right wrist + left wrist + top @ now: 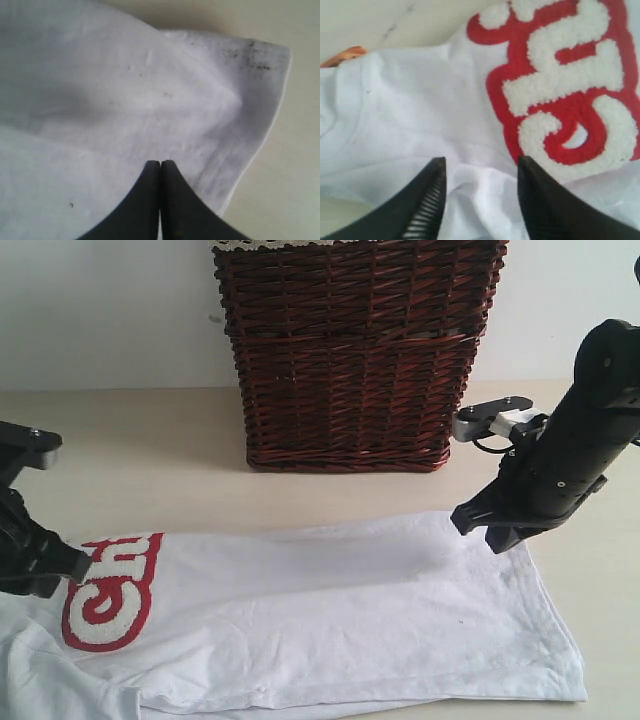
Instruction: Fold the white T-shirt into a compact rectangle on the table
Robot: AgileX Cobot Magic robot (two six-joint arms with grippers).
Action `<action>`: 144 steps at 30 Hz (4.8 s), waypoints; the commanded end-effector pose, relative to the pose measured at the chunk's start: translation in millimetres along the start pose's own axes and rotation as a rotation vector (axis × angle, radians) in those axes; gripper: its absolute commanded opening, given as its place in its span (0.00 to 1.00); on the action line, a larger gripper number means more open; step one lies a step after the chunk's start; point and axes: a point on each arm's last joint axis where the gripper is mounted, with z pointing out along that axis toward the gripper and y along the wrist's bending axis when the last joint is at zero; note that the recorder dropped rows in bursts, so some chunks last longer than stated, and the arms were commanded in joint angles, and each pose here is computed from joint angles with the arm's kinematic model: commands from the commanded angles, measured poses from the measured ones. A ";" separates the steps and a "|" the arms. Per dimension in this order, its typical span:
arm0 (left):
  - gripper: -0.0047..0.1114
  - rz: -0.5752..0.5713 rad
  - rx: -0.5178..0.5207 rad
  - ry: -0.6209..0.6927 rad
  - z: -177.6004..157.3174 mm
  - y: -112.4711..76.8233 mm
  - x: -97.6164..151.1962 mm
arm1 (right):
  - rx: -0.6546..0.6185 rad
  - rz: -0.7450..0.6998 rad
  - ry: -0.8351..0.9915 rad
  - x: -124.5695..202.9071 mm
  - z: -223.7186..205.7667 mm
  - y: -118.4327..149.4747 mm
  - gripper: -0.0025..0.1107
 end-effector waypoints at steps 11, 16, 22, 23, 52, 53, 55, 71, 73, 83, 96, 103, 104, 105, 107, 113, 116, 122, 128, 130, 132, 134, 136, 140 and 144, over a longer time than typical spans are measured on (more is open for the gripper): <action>0.50 -0.470 -0.064 0.135 8.5 85.2 37.6 | -0.010 0.012 -0.022 -2.9 -4.3 0.3 0.02; 0.55 -0.474 -0.033 0.225 32.5 84.5 44.5 | -0.012 0.017 -0.028 -3.4 -4.3 0.4 0.02; 0.56 -0.469 0.096 0.212 48.5 74.4 38.3 | -0.012 0.017 -0.028 -3.4 -4.3 0.4 0.02; 0.56 -0.469 0.113 0.204 49.7 73.2 37.1 | -0.012 0.017 -0.028 -3.4 -4.3 0.4 0.02; 0.04 -0.293 0.208 0.241 62.6 54.6 19.8 | -0.014 0.016 -0.030 -4.7 -5.4 0.5 0.02; 0.04 -0.283 0.213 0.243 60.3 54.7 18.5 | -0.014 0.016 -0.030 -4.7 -5.4 0.5 0.02; 0.04 -0.271 0.214 0.230 52.7 55.8 14.6 | -0.014 0.016 -0.030 -4.7 -5.4 0.5 0.02; 0.04 -0.296 0.054 -0.067 13.3 84.7 0.2 | -0.024 0.027 -0.033 -4.9 -5.4 1.4 0.02; 0.04 -0.325 0.038 -0.106 15.7 90.6 -2.5 | -0.024 0.027 -0.033 -4.9 -5.4 1.4 0.02; 0.43 -0.375 0.012 -0.183 18.1 103.5 -17.5 | -0.024 0.026 -0.028 -4.4 -5.4 1.5 0.02; 0.43 0.371 0.100 -0.055 -41.2 64.5 -5.3 | -0.025 0.027 -0.030 -4.6 -5.4 1.6 0.02; 0.60 0.926 0.238 0.176 -34.6 8.2 41.9 | -0.035 0.038 -0.028 -4.5 -5.4 2.5 0.02; 0.60 0.976 0.242 0.207 -30.4 3.8 49.9 | -0.038 0.041 -0.029 -4.6 -5.4 2.8 0.02; 0.60 1.027 0.244 0.236 -26.2 0.2 57.9 | -0.043 0.047 -0.031 -4.8 -5.5 3.2 0.02; 0.60 1.100 0.230 0.286 -17.4 -3.8 71.6 | -0.047 0.050 -0.032 -5.0 -5.5 3.5 0.02; 0.60 1.305 0.229 0.255 2.5 -24.8 98.3 | -0.049 0.053 -0.033 -5.0 -5.5 3.7 0.02; 0.66 1.358 0.236 0.253 6.7 -33.1 108.2 | -0.049 0.053 -0.033 -5.0 -5.5 3.7 0.02; 0.70 1.351 0.228 0.233 16.5 -34.3 122.0 | -0.050 0.045 -0.032 -4.9 -5.5 3.8 0.02; 0.69 1.383 0.188 0.180 23.9 -32.9 126.1 | -0.053 0.048 -0.033 -5.0 -5.5 4.1 0.02; 0.68 1.401 0.145 0.141 24.9 -32.1 121.4 | -0.054 0.048 -0.028 -4.6 -5.5 4.2 0.02; 0.61 1.402 0.116 0.122 25.7 -31.3 118.5 | -0.055 0.048 -0.025 -4.3 -5.5 4.3 0.02; 0.50 1.417 0.105 0.123 25.8 -30.5 118.0 | -0.057 0.050 -0.027 -4.5 -5.5 4.4 0.02; 0.42 1.414 0.111 0.140 26.6 -29.7 121.3 | -0.057 0.047 -0.027 -4.5 -5.5 4.4 0.02; 0.41 1.445 0.108 0.168 29.1 -26.7 128.7 | -0.060 0.043 -0.028 -4.6 -5.5 4.7 0.02; 0.31 1.533 0.053 0.164 28.1 -23.5 121.9 | -0.063 0.047 -0.027 -4.5 -5.5 5.0 0.02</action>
